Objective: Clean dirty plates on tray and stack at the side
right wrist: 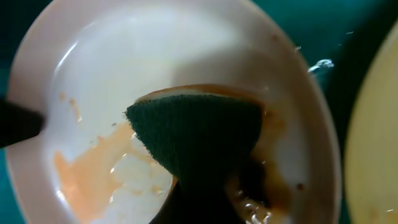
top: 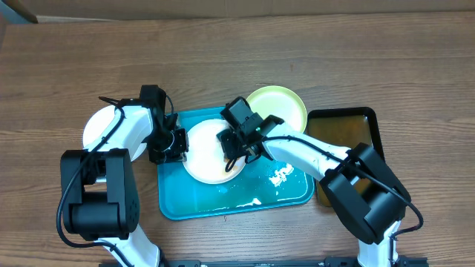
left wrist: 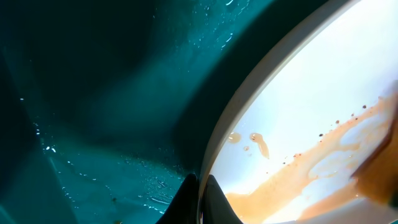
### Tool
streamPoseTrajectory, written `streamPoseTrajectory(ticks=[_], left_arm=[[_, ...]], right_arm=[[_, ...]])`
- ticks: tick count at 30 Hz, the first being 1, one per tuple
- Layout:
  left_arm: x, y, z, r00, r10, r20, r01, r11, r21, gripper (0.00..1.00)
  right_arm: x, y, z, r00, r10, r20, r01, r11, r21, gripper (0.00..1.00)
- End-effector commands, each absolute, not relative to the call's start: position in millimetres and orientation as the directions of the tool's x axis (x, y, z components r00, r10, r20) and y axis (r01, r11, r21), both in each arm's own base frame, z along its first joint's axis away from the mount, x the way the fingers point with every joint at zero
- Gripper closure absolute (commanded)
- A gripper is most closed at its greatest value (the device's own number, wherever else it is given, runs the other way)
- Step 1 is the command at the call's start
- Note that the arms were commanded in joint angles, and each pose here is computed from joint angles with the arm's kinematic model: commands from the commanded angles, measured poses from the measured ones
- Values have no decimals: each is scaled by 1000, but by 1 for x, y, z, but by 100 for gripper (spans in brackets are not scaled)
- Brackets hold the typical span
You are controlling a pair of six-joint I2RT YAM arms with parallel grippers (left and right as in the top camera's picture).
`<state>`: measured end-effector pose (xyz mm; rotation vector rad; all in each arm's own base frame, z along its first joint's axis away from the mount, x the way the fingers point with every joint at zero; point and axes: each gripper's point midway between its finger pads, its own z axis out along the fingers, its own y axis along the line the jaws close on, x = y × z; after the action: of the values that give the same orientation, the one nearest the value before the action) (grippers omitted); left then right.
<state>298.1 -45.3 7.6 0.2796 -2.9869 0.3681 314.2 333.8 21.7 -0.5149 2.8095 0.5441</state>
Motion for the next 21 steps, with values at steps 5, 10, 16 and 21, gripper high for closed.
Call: streamPoseTrajectory(ticks=[5,10,16,21], left_arm=[[294,-47,2,-974,-160,163,-194,956,-222,96],[293,-47,2,-974,-160,163,-194,956,-222,96],[293,-47,2,-973,-160,163,-194,955,-222,96],[293,-47,1,-973,-160,164,-195,955,-222,96]], right_arm=[[334,354,90,-833,-384,-398,-512,808,291,96],[336,348,85,-819,-418,-394,-531,812,241,96],[324,337,44,-815,-488,-312,-559,803,205,96],[329,326,9,-812,-514,-275,-561,818,128,96]])
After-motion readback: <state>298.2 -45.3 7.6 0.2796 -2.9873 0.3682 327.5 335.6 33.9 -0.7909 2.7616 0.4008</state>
